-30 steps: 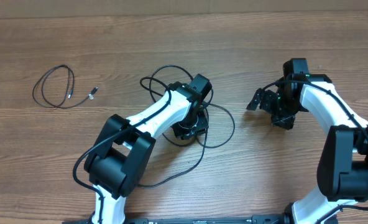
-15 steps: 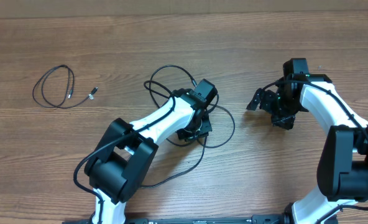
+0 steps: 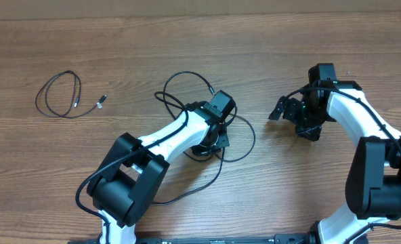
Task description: Untangle cables
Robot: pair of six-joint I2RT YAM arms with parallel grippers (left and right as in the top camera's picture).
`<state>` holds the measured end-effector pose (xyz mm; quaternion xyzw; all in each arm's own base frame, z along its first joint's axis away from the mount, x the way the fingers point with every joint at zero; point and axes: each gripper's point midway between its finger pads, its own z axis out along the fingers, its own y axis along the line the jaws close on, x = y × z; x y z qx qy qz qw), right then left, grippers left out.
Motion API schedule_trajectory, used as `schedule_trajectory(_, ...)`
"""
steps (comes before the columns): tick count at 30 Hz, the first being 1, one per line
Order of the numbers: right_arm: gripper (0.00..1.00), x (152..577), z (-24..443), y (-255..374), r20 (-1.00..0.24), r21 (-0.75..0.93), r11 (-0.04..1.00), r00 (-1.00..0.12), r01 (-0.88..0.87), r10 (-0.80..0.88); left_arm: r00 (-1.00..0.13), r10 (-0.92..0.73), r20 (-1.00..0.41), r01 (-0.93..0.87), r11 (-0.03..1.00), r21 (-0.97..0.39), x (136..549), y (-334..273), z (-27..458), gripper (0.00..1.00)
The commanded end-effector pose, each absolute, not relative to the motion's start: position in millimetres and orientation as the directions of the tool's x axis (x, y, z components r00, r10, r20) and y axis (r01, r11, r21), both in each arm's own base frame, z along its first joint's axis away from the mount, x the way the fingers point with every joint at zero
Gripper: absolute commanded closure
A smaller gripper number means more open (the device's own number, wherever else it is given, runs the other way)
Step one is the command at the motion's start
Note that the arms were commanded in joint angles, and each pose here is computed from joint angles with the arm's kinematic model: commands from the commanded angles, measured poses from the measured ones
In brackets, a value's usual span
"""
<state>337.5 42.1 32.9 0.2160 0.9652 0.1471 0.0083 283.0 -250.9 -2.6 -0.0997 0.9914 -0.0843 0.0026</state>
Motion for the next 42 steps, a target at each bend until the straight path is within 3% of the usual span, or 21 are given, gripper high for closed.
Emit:
schedule_trajectory(1,0.0,342.1,34.3,43.9,0.036,0.298,0.864,-0.909,0.406,0.415,-0.991,-0.076,0.114,-0.093,0.983,-0.158,263.8,-249.3,-25.3,0.96)
schedule_trajectory(5,0.0,352.1,35.4,43.8,-0.003,0.314,0.864,-0.91,0.394,0.415,-0.987,-0.018,0.162,-0.063,0.958,-0.281,277.7,-267.1,10.9,0.96)
schedule_trajectory(8,0.0,359.4,36.5,43.6,-0.031,0.326,0.864,-0.909,0.384,0.415,-0.992,0.029,0.122,-0.016,0.938,-0.347,298.5,-275.3,45.7,0.96)
schedule_trajectory(19,0.0,368.4,38.2,43.5,-0.066,0.34,0.864,-0.907,0.371,0.416,-0.958,0.198,-0.207,0.272,0.855,-0.442,347.0,-295.0,185.2,0.96)
schedule_trajectory(27,0.0,368.4,38.2,43.5,-0.066,0.34,0.864,-0.907,0.371,0.415,-0.903,0.194,-0.383,0.37,0.804,-0.466,356.4,-300.9,259.5,0.96)
schedule_trajectory(31,0.0,368.4,38.2,43.5,-0.066,0.34,0.864,-0.907,0.371,0.415,-0.897,0.189,-0.398,0.374,0.805,-0.46,358.5,-300.4,264.4,0.96)
schedule_trajectory(38,0.0,368.4,38.2,43.5,-0.066,0.34,0.864,-0.907,0.371,0.415,-0.897,0.186,-0.4,0.304,0.918,-0.255,369.4,-261.7,245.6,0.96)
schedule_trajectory(42,0.0,368.5,38.2,43.5,-0.067,0.34,0.864,-0.907,0.371,0.415,-0.911,0.194,-0.364,0.282,0.937,-0.208,363.6,-250.0,237.5,0.96)
